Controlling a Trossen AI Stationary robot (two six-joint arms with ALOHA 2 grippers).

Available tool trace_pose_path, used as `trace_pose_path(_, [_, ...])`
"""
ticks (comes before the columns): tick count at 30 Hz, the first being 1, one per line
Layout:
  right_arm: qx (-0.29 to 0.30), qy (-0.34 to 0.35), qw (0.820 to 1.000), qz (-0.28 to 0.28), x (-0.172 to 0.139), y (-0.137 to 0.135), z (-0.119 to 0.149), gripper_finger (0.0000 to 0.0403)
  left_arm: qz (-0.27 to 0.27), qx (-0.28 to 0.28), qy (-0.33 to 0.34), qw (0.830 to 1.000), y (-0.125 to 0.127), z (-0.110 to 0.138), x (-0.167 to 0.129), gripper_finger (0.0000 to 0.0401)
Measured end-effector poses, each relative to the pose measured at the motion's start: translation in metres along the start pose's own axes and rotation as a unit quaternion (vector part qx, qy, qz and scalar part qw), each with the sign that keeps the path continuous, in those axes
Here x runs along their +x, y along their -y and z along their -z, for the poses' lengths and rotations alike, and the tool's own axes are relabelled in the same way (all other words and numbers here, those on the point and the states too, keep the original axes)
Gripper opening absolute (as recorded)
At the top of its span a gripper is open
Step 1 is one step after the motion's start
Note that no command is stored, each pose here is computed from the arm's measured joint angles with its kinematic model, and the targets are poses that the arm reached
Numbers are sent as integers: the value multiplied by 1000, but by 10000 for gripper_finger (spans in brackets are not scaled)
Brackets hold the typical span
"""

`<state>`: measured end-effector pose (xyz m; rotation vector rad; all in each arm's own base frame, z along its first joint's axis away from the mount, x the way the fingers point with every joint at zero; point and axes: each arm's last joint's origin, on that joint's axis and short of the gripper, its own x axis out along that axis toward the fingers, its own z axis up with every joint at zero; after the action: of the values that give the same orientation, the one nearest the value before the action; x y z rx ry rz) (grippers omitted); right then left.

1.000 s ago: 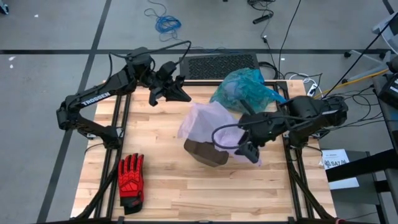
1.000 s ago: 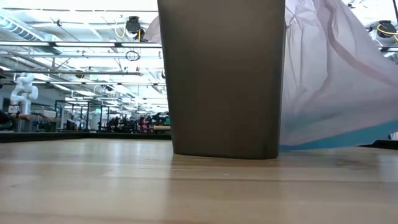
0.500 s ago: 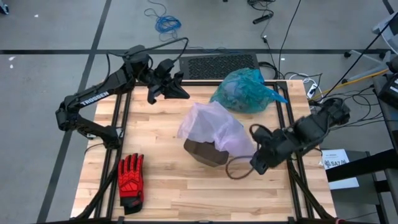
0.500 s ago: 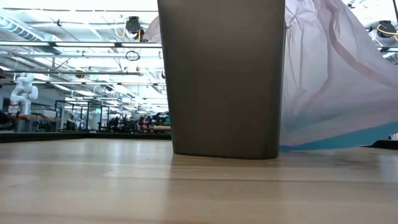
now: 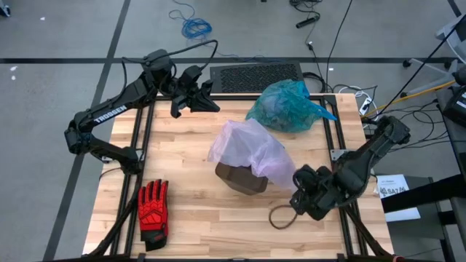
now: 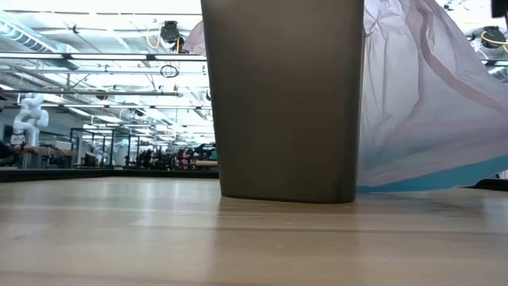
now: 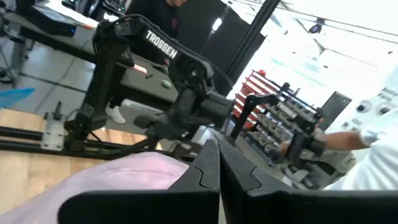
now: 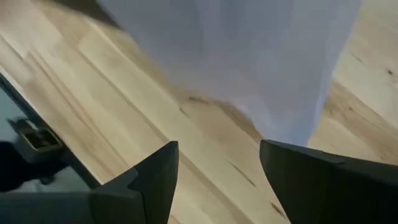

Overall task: Place trash/remove bag and relplace
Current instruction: Put the pink trash bag into the trash bin

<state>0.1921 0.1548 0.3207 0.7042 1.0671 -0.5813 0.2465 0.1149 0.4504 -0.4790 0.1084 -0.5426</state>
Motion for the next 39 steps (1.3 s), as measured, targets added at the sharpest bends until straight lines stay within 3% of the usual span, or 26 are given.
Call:
trace_pose_path(10, [-45, 41, 995, 83, 45, 13, 35, 218, 2, -9, -1, 1000, 0, 0, 0, 0])
trace_pose_path(15, [1, 48, 988, 144, 75, 31, 40, 218, 2, -20, -1, 1000, 0, 0, 0, 0])
trace_pose_path(19, [37, 56, 985, 157, 96, 42, 39, 215, 2, -20, -1, 1000, 0, 0, 0, 0])
trace_pose_path(22, [60, 59, 987, 136, 109, 42, 36, 183, 2, -20, -1, 1000, 0, 0, 0, 0])
trace_pose_path(25, [82, 63, 989, 109, 113, 36, 29, 91, 2, -19, -1, 1000, 0, 0, 0, 0])
trace_pose_path(26, [85, 62, 989, 100, 113, 33, 26, 50, 2, -20, -1, 1000, 0, 0, 0, 0])
trace_pose_path(28, [86, 63, 991, 78, 109, 25, 20, 17, 2, -20, -1, 1000, 0, 0, 0, 0])
trace_pose_path(32, [86, 99, 991, 33, 85, 3, 3, 2, 2, -19, 0, 1000, 0, 0, 0, 0])
trace_pose_path(39, [59, 180, 981, -36, 3, -30, -44, 0, 12, 0, 13, 1000, 4, -5, 0, 0])
